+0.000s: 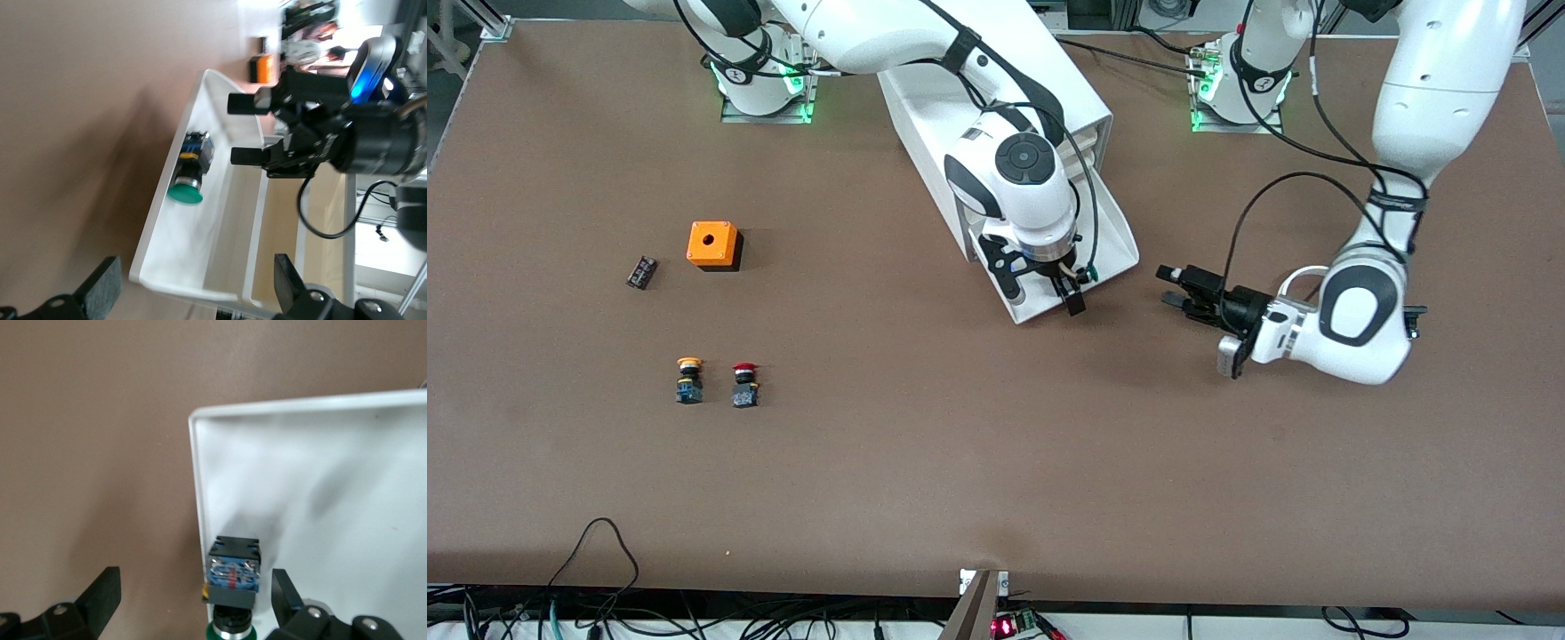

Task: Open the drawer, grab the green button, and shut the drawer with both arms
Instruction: 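Lift the green button out with the right gripper while the left gripper releases, then push the drawer shut with the left gripper while the right gripper holds the button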

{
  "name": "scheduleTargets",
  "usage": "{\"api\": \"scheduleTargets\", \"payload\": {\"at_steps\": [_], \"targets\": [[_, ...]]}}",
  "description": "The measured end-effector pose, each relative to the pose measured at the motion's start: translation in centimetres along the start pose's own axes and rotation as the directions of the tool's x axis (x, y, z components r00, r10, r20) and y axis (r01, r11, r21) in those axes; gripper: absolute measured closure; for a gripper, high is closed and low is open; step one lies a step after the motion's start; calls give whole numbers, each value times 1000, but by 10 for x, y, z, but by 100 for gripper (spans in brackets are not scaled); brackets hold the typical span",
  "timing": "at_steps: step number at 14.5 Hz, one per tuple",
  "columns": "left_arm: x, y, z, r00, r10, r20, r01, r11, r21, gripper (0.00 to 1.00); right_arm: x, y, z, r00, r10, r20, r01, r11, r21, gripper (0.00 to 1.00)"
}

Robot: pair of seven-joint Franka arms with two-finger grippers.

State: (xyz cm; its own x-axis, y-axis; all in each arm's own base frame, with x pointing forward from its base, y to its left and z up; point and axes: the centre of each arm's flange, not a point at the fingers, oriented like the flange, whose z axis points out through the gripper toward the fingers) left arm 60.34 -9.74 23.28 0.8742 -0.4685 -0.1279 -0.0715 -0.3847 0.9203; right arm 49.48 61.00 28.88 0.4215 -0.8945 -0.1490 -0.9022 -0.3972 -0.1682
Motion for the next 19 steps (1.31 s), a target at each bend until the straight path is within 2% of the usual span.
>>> {"api": "scheduleTargets", "payload": {"at_steps": [3,4,5,7,8,10,12,13,14,17,19], "targets": [[10,35,-37,992,-124,22,121,985,121,0,-14,9,6,1000,-14,-9,14,1000,-6,0],[13,51,-47,983,-181,18,175,968,181,0,-18,13,12,1000,-21,-18,21,1000,-10,0],[14,59,-49,976,-216,17,207,955,211,0,-18,15,15,1000,-23,-20,23,1000,-14,1],[16,81,-48,951,-310,6,294,907,302,0,-17,16,21,999,-27,-30,26,999,-18,4],[17,95,-46,936,-353,-10,333,873,357,0,-16,16,23,999,-33,-38,32,999,-17,4],[22,126,-40,904,-424,-57,399,786,472,0,-14,17,26,998,-42,-52,41,999,-18,22],[27,152,-24,867,-483,-122,455,667,590,0,-13,18,27,997,-48,-59,47,999,-17,48],[30,160,-17,852,-499,-158,473,604,642,0,-13,18,27,997,-48,-59,47,999,-17,57],[35,171,-7,845,-498,-194,476,535,698,0,-14,17,26,997,-49,-59,48,999,-15,58],[37,161,-15,832,-506,-227,496,496,713,0,-13,15,20,997,-50,-62,50,999,-10,58],[41,145,-25,823,-511,-247,511,476,716,0,-10,12,12,994,-70,-78,68,997,-33,58]]}}
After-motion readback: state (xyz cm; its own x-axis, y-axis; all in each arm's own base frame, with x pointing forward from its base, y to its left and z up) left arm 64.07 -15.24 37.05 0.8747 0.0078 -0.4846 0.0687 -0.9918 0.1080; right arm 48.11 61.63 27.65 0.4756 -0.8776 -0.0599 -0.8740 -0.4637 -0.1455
